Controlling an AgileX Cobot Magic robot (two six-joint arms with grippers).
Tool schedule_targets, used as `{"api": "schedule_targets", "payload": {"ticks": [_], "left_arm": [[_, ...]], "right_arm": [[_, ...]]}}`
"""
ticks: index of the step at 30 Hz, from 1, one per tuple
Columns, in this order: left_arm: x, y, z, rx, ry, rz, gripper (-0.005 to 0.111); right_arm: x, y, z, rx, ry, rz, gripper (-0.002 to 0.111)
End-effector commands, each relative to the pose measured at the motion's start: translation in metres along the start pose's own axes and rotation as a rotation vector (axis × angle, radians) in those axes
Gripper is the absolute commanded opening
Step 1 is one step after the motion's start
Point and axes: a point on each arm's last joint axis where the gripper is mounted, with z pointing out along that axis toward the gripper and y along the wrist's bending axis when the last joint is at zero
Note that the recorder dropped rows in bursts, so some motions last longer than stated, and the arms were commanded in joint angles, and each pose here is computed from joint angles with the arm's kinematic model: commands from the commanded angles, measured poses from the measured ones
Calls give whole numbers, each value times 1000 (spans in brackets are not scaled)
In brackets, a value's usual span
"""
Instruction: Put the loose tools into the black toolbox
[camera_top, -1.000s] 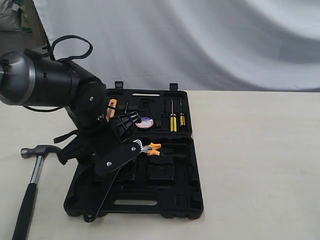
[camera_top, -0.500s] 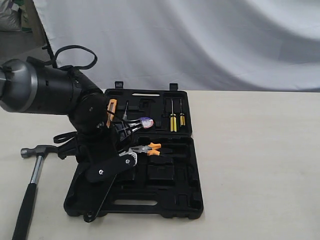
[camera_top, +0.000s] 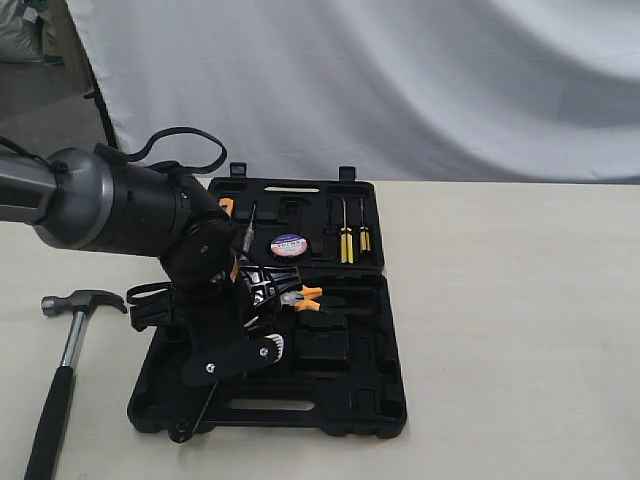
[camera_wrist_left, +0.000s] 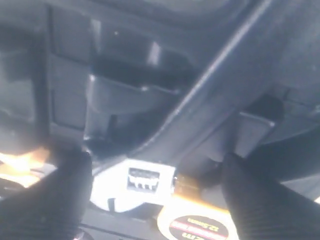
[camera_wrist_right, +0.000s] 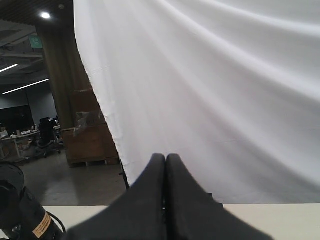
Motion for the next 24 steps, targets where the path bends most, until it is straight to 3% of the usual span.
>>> {"api": "schedule_targets", "payload": {"ticks": [1, 5, 7, 11, 15, 20, 24], "left_arm": [[-5, 2, 4, 8, -10, 17, 68], [-9, 4, 3, 7, -15, 20, 66], [-11, 6, 2, 4, -17, 24, 60], [-11, 6, 2, 4, -18, 21, 29], [-11, 6, 2, 4, -18, 8, 11], [-11, 6, 2, 1, -16, -32, 0], [-10, 7, 0, -10, -11, -117, 0]], "right_arm": [[0, 0, -1, -2, -9, -14, 0], [0, 0, -1, -2, -9, -14, 0], [0, 0, -1, -2, -9, -14, 0], [0, 0, -1, -2, -9, -14, 0], [1, 0, -1, -4, -2, -14, 0], [0, 0, -1, -3, -4, -15, 0], [0, 0, -1, -3, -4, -15, 0]]}}
